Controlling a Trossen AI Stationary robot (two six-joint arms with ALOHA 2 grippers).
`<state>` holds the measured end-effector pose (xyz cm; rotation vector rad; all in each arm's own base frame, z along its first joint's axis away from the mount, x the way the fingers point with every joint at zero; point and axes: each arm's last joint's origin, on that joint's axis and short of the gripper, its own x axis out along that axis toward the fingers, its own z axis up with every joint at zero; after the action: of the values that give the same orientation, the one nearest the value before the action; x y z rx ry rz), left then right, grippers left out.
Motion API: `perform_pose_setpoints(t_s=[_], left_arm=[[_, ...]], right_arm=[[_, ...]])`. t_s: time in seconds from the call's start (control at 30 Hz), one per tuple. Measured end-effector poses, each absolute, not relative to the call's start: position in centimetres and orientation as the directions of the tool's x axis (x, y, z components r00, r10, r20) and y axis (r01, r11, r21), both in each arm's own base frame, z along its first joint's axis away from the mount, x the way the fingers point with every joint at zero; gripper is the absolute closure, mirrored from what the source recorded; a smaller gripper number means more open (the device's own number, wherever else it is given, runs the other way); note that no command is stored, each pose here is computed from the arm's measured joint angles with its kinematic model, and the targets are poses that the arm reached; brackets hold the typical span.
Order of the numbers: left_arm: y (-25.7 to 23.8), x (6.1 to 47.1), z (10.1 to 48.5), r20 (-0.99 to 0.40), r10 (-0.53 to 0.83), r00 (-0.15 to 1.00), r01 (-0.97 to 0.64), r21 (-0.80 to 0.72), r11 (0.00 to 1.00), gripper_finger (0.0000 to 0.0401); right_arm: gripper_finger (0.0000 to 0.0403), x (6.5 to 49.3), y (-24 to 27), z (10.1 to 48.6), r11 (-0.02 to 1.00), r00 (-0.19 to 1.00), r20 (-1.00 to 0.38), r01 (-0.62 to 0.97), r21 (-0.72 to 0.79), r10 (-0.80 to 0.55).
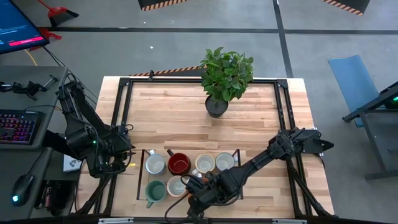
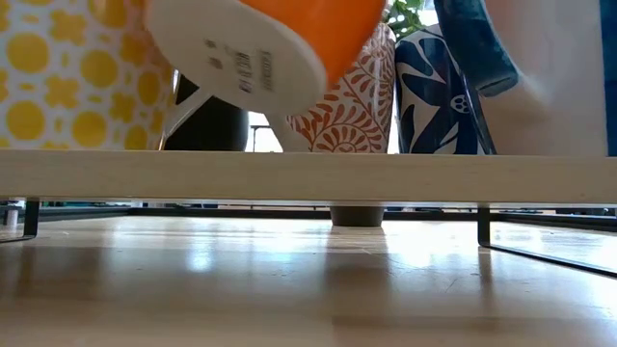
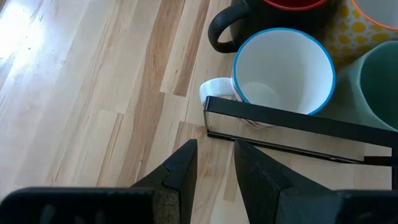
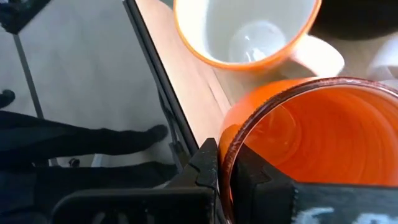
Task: Place coffee mugs
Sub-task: Put the orange mug on the shelf
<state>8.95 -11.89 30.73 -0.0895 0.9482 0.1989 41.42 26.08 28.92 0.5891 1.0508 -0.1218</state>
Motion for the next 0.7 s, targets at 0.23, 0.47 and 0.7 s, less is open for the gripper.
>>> perform_pose_setpoints(t_s=[0.23, 0.47, 0.7], left_arm=[[-11.89, 8.95, 30.73, -0.814, 0.130, 0.567, -0.208, 0.011, 0.978, 0.0304], [-11.89, 8.95, 30.73, -0.814, 0.130, 0.567, -0.208, 0.011, 0.978, 0.0304], [-11.89, 8.95, 30.73, -0.813, 0.130, 0.567, -0.208, 0.012, 0.978, 0.0304]], right_arm=[[0.0403, 41.13, 25.83, 28.70, 0.838, 0.466, -0.868, 0.395, 0.377, 0.171], [0.0403, 41.13, 25.66, 28.30, 0.830, 0.441, -0.883, 0.424, 0.362, 0.160], [0.0403, 41.22, 25.43, 28.29, 0.834, 0.451, -0.883, 0.429, 0.346, 0.134]])
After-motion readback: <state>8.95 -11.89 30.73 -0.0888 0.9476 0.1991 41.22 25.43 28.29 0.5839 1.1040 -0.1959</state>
